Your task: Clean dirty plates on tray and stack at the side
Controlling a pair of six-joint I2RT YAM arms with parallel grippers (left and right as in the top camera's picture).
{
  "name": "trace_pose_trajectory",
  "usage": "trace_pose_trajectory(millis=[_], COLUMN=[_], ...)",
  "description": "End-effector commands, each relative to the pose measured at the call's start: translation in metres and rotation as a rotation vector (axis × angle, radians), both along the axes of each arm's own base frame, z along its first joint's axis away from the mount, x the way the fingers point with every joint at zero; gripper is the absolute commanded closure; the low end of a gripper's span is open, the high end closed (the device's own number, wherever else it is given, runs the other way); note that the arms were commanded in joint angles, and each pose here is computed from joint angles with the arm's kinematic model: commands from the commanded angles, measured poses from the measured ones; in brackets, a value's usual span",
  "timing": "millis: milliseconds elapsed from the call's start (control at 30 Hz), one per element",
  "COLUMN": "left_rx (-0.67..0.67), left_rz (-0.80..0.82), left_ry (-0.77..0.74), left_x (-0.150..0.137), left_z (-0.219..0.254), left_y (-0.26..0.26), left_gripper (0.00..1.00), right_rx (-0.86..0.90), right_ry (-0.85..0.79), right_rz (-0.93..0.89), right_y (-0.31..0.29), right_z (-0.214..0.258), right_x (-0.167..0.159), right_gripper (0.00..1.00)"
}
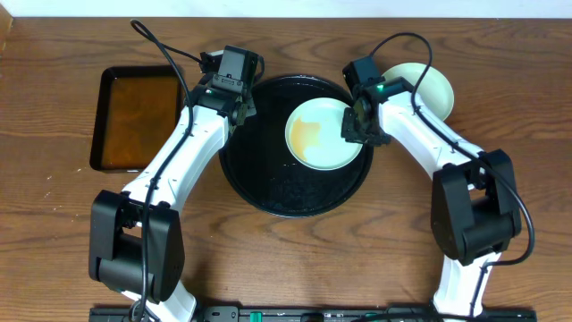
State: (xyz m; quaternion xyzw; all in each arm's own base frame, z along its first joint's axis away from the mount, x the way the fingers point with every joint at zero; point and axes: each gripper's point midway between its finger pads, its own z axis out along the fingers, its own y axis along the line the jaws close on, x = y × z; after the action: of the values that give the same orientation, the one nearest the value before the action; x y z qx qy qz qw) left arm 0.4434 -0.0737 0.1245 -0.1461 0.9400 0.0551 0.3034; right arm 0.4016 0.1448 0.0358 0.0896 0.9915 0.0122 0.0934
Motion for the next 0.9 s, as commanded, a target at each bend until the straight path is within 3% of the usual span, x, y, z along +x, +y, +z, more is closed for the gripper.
trace_pose_trajectory(millis=[0, 533, 567, 700, 867], left_rx=[0.022, 0.022, 0.022, 0.022, 0.022], left_rz=[0.016, 0.016, 0.016, 0.016, 0.016], left_ry=[0.007, 0.007, 0.007, 0.007, 0.007], left_x=[-0.001, -0.001, -0.001, -0.001, -0.001], left_z=[-0.004, -0.004, -0.004, -0.004, -0.004], left_y=[0.004, 0.004, 0.004, 0.004, 0.004], left_gripper=[0.9, 0.9, 0.9, 0.9, 0.9], right_rx=[-0.017, -0.016, -0.017, -0.014, -0.042], right_ry=[0.007, 0.086, 0.087, 0.072, 0.054], right_rz=[-0.028, -0.027, -0.027, -0.027, -0.032], right_y=[-0.004, -0.002, -0.003, -0.002, -0.006], right_z=[-0.008, -0.041, -0.042, -0.042, -0.041], right_x=[0.0, -0.009, -0.009, -0.005, -0.002], right_gripper=[0.68, 0.69, 0.71, 0.99, 0.99])
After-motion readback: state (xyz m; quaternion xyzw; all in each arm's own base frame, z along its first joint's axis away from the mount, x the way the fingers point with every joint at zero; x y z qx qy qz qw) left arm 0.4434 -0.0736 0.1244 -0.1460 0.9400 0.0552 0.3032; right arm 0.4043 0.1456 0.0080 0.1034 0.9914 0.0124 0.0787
